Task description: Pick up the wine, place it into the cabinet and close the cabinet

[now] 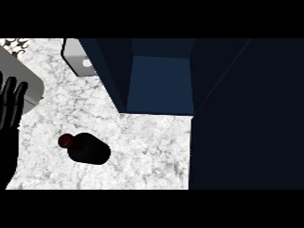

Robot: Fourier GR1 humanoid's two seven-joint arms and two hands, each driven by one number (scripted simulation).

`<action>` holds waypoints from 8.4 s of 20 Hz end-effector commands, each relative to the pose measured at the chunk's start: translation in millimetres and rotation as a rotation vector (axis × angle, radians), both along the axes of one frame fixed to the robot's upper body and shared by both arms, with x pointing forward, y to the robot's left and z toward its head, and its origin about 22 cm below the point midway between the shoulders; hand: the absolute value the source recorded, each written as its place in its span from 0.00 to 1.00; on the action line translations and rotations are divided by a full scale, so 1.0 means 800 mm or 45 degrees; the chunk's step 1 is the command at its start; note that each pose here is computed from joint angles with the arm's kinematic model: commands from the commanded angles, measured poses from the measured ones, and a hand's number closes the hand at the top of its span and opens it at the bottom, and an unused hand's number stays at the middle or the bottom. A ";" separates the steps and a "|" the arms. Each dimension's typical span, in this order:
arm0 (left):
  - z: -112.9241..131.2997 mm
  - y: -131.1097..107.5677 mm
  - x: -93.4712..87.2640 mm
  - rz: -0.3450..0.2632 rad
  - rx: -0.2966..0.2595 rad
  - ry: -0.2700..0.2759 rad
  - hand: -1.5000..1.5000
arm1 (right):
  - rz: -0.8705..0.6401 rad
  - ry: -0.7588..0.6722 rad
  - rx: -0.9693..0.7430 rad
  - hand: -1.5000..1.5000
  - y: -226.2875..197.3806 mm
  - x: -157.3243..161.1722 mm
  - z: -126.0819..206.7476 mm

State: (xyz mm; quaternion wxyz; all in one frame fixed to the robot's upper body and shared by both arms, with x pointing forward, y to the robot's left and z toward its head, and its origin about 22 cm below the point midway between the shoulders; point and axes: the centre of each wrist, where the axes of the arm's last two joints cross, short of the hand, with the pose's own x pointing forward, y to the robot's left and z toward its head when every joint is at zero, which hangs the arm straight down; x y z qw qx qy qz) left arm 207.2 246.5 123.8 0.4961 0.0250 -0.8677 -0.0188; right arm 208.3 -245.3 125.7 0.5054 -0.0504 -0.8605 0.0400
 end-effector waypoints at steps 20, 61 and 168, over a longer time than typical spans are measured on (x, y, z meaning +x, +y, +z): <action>0.080 -0.210 -0.026 -0.135 -0.214 0.381 0.00 | 0.550 0.160 0.046 0.00 0.033 -0.106 0.054; 0.145 -0.165 -0.047 0.249 -0.173 0.362 0.00 | 0.540 0.167 0.067 0.00 0.040 -0.159 0.095; -0.304 -0.051 0.004 0.224 -0.550 0.671 1.00 | 0.571 0.175 0.057 0.00 0.044 -0.155 0.105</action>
